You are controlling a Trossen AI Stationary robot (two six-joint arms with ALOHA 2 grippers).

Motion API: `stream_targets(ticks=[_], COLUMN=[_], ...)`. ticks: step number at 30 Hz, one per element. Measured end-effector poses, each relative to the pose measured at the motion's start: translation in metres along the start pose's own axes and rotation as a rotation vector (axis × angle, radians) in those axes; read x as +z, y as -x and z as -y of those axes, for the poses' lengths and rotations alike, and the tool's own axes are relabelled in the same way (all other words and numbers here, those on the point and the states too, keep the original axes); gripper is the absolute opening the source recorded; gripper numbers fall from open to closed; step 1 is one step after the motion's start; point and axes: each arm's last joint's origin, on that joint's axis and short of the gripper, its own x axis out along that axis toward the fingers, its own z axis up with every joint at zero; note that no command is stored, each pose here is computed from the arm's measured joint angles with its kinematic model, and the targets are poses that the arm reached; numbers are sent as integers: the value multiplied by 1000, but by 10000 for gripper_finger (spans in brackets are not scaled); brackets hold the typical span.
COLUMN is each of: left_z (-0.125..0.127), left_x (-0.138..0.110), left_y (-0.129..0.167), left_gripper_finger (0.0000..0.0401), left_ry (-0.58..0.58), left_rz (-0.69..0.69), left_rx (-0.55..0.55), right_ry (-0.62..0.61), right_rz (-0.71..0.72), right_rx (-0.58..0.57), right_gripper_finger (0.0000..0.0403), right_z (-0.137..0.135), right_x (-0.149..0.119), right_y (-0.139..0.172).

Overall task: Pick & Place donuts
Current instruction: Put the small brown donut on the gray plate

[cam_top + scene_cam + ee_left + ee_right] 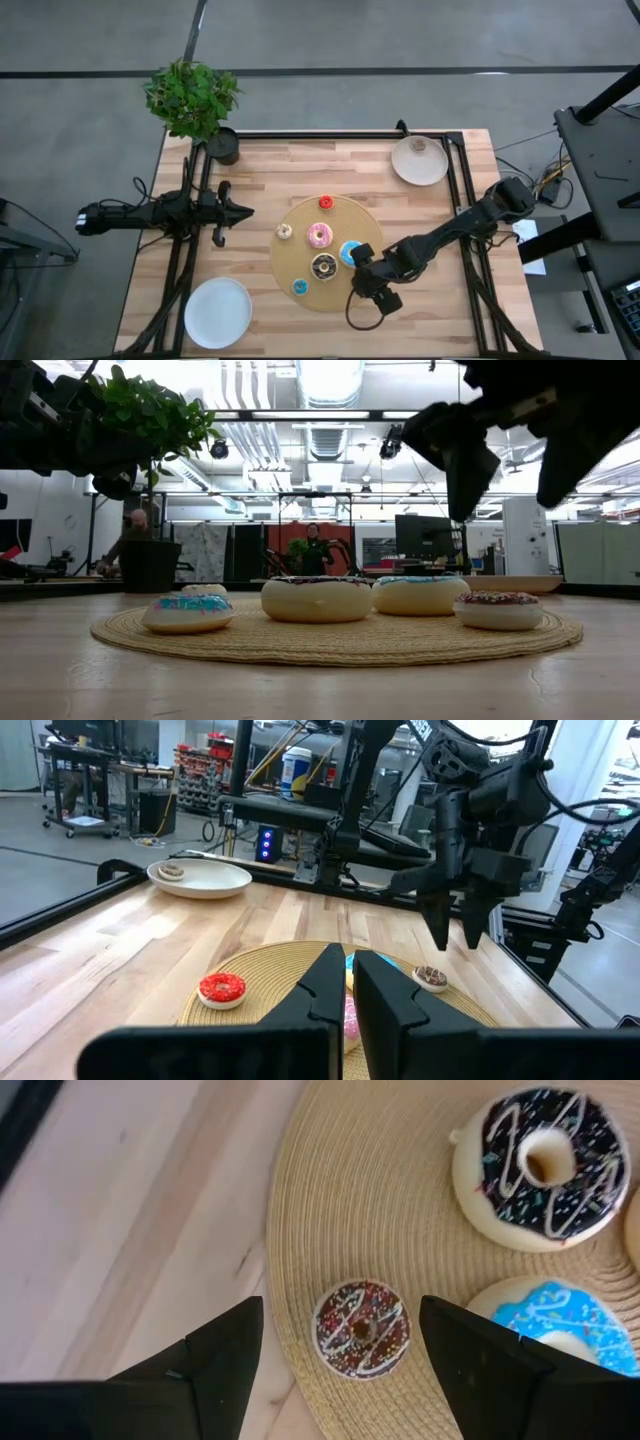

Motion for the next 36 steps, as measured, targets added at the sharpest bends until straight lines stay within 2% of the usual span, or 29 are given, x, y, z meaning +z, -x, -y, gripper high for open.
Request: stream_targets(ticks=[17, 36], left_z=[0, 0], left_x=[0, 0], left_y=[0, 0], left_gripper_finger=[0, 0], left_ry=[0, 0], left_rz=[2, 3], left_rx=[0, 0], right_ry=[11, 19], right_rz=[-46, 15], right_rx=[-6, -12], right_gripper_finger=[269, 270], right_z=[3, 7], right_x=[-20, -9], right_y=[-14, -9])
